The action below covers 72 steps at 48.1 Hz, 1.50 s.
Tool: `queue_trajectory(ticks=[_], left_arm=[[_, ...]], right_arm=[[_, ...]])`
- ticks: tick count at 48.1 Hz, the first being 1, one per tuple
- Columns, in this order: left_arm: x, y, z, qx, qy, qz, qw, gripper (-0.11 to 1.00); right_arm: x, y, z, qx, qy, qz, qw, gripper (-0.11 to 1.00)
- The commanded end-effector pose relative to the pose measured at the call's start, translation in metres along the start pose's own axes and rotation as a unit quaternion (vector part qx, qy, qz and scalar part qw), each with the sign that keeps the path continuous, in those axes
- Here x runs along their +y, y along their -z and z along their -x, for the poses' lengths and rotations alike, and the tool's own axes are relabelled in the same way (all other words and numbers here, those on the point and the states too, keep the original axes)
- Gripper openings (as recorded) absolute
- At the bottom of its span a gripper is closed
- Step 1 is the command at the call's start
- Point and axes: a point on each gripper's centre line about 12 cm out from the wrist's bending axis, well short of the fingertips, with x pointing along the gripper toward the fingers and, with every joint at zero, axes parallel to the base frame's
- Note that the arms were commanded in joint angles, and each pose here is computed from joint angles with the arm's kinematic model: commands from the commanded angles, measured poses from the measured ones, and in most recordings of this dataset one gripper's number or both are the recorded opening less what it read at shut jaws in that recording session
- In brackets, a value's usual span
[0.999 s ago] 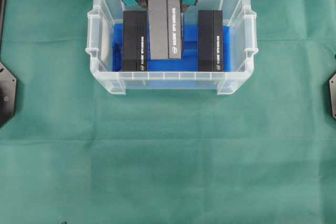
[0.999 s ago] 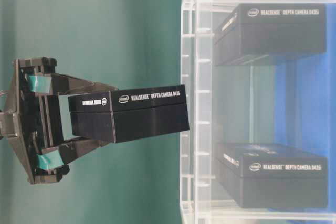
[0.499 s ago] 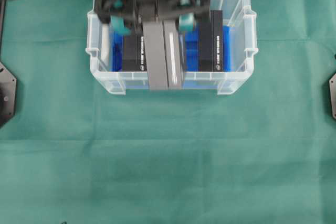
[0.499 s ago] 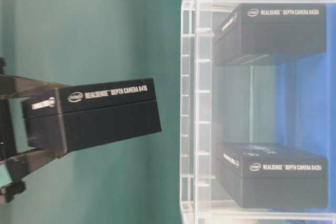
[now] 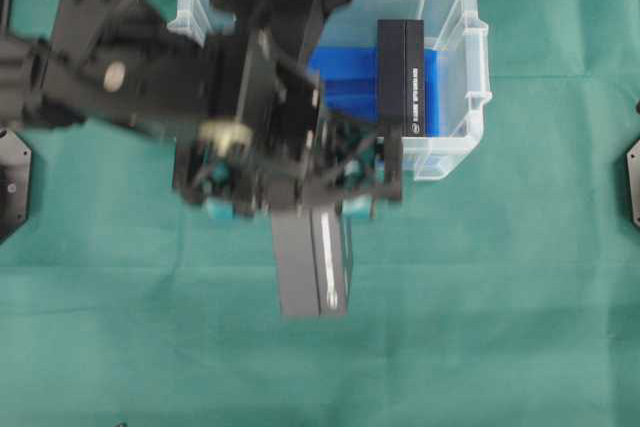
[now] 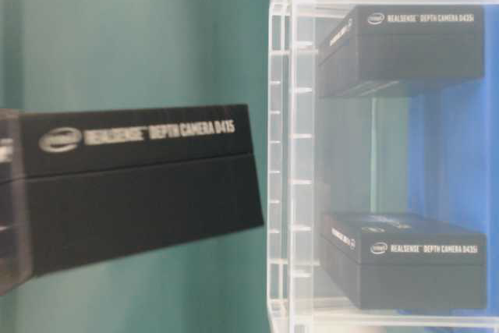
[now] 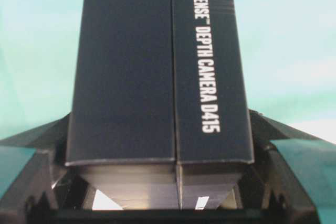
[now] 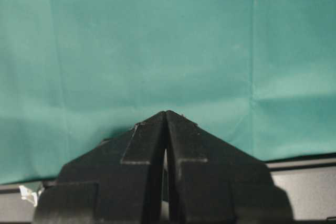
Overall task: Take the box out of the case with the left arm.
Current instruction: 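Carry the box with the left gripper to the table in front of the case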
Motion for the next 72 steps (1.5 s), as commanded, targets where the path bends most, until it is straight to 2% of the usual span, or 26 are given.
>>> queue_trajectory(ticks=[1, 13, 27, 33, 43, 60, 72], left_arm=[[0.006, 0.018, 0.024, 0.01, 0.032, -0.004, 0.9994, 0.6], [0.01, 0.054, 0.022, 0.025, 0.037, -0.002, 0.999, 0.6], [0.01, 0.052, 0.02, 0.023, 0.035, 0.0, 0.9991, 0.6], [0.012, 0.05, 0.009, 0.019, 0.021, 0.003, 0.9996, 0.6], [0.011, 0.049, -0.028, 0.02, 0.028, 0.004, 0.9994, 0.6], [0.026, 0.048, -0.11, 0.017, 0.021, 0.004, 0.9996, 0.6], [0.032, 0.048, -0.156, 0.024, 0.037, 0.004, 0.999, 0.6]], right_arm=[[0.0, -0.002, 0.003, -0.008, -0.001, 0.0, 1.0, 0.0], [0.0, -0.002, 0.003, -0.008, -0.001, 0.0, 1.0, 0.0], [0.0, -0.003, 0.003, -0.007, -0.001, -0.001, 1.0, 0.0], [0.0, -0.003, 0.003, -0.007, -0.001, -0.002, 1.0, 0.0], [0.0, -0.002, 0.003, -0.007, -0.001, -0.002, 1.0, 0.0], [0.0, -0.002, 0.003, -0.008, -0.001, -0.002, 1.0, 0.0], [0.0, -0.002, 0.003, -0.008, -0.001, -0.002, 1.0, 0.0]])
